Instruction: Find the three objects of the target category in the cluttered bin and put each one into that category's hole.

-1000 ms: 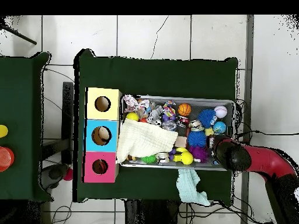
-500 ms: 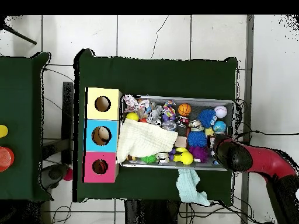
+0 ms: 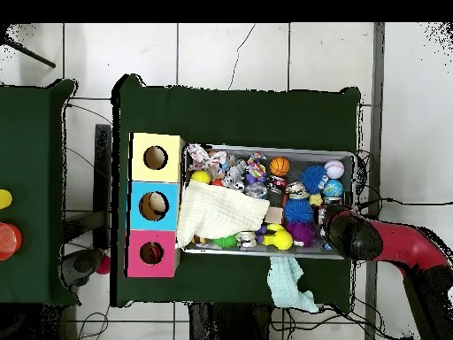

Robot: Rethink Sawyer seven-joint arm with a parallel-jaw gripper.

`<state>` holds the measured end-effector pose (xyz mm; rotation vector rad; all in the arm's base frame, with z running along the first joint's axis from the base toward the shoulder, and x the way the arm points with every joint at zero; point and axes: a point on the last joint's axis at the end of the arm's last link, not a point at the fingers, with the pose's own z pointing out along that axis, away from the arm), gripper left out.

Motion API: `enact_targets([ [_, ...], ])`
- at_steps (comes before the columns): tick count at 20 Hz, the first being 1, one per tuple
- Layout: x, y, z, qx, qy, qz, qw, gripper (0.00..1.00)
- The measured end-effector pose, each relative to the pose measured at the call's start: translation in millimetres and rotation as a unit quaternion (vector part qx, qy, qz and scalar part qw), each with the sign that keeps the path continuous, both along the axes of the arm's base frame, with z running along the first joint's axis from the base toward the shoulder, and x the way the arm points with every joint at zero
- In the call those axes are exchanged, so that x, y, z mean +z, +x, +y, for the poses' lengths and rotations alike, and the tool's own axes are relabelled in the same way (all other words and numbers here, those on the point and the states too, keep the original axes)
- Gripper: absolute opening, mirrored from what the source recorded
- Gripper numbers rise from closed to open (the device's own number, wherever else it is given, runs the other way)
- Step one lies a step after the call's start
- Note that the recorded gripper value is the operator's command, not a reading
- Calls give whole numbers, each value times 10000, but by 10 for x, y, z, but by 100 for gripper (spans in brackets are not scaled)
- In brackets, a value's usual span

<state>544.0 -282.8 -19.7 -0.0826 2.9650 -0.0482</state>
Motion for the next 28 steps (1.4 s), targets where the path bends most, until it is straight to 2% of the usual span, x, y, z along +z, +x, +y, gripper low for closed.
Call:
enact_targets([
  [12,-3,3,5,2,5,-4,10000,100],
  [13,-4,3,6,2,7,-5,10000,0],
  [28,12,49,38,27,30,-56,10000,0],
])
